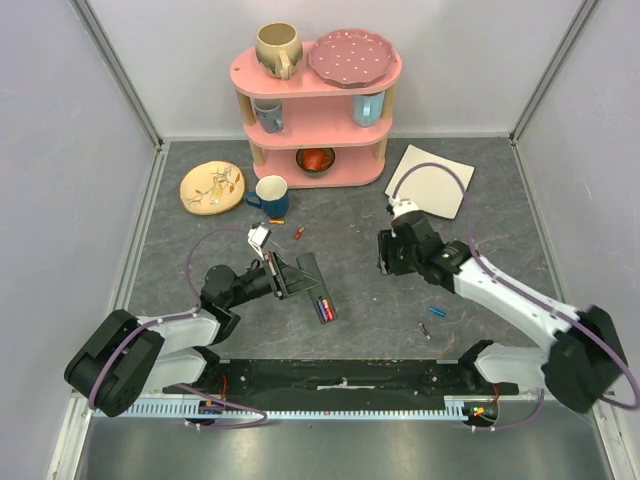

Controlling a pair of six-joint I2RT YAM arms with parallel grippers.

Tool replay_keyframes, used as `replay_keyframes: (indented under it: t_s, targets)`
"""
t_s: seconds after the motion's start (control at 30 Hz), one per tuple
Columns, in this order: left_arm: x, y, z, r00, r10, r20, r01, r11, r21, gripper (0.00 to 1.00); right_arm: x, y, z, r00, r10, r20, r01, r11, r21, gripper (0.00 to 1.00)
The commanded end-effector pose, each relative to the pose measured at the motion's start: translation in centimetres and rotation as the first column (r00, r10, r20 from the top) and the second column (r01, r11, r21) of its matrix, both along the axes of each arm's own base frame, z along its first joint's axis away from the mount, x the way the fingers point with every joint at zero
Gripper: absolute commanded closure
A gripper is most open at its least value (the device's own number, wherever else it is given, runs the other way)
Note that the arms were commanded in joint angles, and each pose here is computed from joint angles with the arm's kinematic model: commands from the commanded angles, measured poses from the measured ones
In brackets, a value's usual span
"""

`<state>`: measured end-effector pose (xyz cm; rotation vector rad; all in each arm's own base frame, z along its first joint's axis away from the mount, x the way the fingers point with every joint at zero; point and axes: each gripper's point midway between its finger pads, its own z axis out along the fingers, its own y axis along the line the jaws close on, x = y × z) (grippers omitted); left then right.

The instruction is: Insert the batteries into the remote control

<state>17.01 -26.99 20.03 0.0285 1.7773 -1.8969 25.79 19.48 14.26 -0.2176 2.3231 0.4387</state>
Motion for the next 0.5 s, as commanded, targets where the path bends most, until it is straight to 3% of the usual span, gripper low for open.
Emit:
replay_keyframes:
  t_s: [0.0, 0.2, 0.47]
  targets:
    - [-1.0, 0.5, 0.9, 0.998, -0.011, 0.059, 0.013, 0.999, -0.031, 0.98, 0.7, -4.1, -4.9, 0.997, -0.059, -0.046, 0.044, 0.959, -0.279, 0.44]
    - [-1.8, 0.9, 0.5, 0.997, -0.019, 0.074, 0.021, 0.999, -0.025, 0.98, 3.3, -2.9, -6.2, 0.998, -0.037, -0.059, 0.018, 0.955, -0.297, 0.3]
    - [-2.5, 1.3, 0.6, 0.994, -0.017, 0.104, 0.02, 0.999, -0.025, 0.98, 6.0, -2.7, -9.9, 0.987, -0.076, -0.142, 0.023, 0.939, -0.343, 0.3]
